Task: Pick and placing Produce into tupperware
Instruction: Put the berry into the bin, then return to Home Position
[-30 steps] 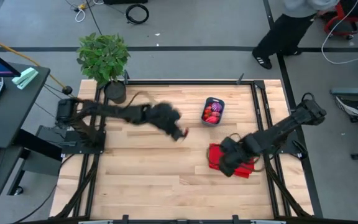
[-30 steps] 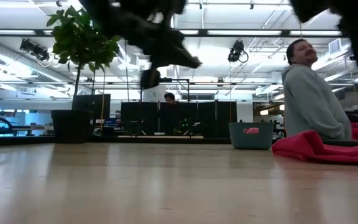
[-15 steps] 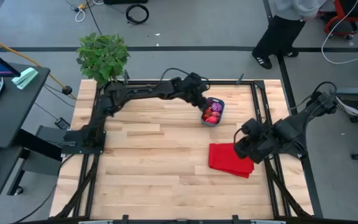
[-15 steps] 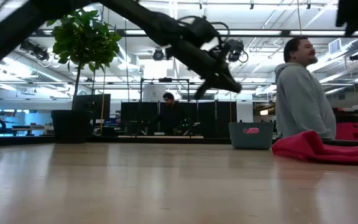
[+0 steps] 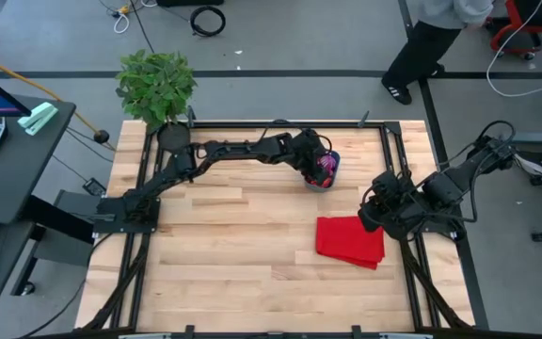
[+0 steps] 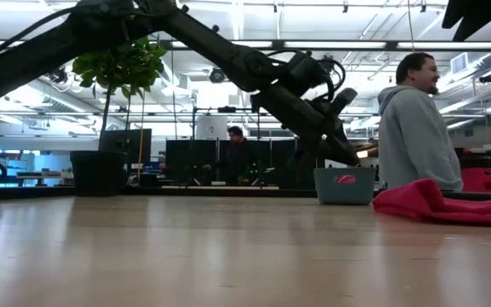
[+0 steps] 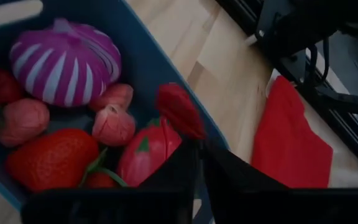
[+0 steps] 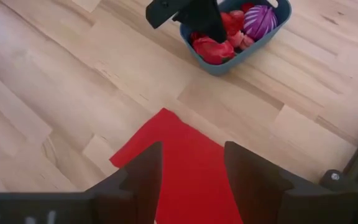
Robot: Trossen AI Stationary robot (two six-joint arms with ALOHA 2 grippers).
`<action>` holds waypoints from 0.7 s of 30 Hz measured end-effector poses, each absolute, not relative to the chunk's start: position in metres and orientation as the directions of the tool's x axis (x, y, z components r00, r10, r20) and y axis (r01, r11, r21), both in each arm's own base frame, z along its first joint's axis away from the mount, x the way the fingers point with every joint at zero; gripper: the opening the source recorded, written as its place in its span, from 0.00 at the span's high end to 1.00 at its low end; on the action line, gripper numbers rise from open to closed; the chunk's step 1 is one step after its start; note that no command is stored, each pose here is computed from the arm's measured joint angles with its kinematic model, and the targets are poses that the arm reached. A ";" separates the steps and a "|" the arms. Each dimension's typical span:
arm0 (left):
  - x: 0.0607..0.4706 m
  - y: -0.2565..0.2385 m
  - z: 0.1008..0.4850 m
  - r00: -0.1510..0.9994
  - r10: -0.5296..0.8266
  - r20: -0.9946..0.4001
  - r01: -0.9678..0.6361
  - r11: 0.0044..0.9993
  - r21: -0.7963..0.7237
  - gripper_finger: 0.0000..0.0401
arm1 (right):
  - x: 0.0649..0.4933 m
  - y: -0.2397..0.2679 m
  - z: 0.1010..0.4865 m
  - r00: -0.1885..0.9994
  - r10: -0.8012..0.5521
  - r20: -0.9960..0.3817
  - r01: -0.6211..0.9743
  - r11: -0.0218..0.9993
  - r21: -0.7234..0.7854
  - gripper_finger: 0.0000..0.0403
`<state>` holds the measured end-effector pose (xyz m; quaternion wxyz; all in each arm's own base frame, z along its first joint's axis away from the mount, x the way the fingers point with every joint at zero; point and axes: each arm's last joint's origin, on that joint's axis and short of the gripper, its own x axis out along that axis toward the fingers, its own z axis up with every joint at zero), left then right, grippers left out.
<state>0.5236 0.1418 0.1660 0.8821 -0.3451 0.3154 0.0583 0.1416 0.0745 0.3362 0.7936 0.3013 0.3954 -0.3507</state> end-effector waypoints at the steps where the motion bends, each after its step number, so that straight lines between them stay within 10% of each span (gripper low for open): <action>1: 0.524 0.142 0.166 0.796 -0.113 -0.595 -0.320 0.755 -0.572 0.90 | 0.142 0.075 0.336 0.441 -0.318 -0.839 0.795 0.573 0.201 0.55; 13: 0.506 0.162 0.176 0.755 -0.267 -0.599 -0.372 0.578 -0.726 0.72 | 0.143 0.076 0.336 0.450 -0.288 -0.845 0.791 0.568 0.227 0.55; 21: 0.473 0.153 0.272 0.790 -0.298 -0.536 -0.243 0.650 -0.720 0.76 | 0.147 0.079 0.338 0.485 -0.268 -0.832 0.779 0.566 0.271 0.55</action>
